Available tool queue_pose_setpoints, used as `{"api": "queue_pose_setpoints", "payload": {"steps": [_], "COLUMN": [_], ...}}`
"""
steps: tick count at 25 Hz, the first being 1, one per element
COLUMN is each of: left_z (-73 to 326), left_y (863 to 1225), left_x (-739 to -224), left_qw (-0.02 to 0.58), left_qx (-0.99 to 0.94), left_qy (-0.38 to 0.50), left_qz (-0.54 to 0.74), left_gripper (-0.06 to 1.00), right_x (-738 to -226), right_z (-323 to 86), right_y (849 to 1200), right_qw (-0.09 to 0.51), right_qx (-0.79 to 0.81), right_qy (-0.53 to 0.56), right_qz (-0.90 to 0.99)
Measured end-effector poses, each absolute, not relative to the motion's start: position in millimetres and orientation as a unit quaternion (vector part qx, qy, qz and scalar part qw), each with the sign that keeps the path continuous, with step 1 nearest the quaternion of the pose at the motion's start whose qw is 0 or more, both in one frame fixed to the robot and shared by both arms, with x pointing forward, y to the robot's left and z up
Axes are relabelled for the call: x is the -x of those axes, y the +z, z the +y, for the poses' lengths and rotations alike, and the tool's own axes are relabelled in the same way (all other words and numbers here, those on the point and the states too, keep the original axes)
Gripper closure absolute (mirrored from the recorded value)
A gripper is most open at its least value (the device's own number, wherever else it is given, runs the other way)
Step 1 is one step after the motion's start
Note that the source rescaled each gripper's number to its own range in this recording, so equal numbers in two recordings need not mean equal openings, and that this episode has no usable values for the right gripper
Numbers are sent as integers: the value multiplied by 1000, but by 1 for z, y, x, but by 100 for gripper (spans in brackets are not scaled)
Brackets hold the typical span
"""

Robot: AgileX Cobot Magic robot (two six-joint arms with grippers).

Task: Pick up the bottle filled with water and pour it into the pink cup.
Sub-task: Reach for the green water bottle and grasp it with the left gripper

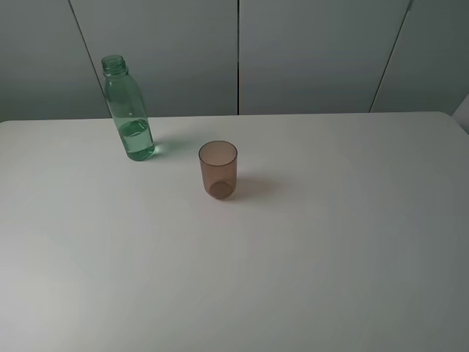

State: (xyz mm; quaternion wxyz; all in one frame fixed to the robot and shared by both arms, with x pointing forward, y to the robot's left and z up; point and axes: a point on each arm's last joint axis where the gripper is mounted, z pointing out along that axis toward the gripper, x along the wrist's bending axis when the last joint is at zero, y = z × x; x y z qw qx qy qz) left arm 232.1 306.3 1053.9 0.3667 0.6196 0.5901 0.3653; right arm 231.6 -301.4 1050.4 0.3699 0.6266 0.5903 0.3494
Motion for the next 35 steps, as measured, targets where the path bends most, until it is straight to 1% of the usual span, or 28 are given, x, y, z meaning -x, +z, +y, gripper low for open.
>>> {"api": "queue_pose_setpoints", "payload": {"steps": [14, 16, 19, 23, 26, 32, 35], "left_z": [305, 303, 300, 294, 285, 272, 253], "left_y": [1054, 1064, 1088, 1115, 1121, 1099, 1081], "left_x": [-232, -232, -244, -284, -325, -412, -448], "left_qw": [372, 381, 378, 359, 361, 361, 375], "left_qx": [-622, -623, -630, -656, -680, -696, -715], "left_qy": [360, 353, 333, 305, 287, 255, 252], "left_qz": [588, 586, 591, 590, 570, 565, 534], "left_gripper": [-3, -3, -3, -3, -3, -3, -3], "right_x": [-232, -232, -232, -232, -232, -232, -232], "right_z": [-301, -301, -301, -301, -301, -301, -301], "right_y": [1050, 1050, 1050, 1050, 1050, 1050, 1050], "right_qw": [370, 370, 370, 370, 370, 370, 370], "right_qx": [-627, -627, -627, -627, -627, -627, -627], "right_qy": [349, 349, 349, 349, 349, 349, 349], "right_qz": [590, 590, 590, 590, 590, 590, 590]}}
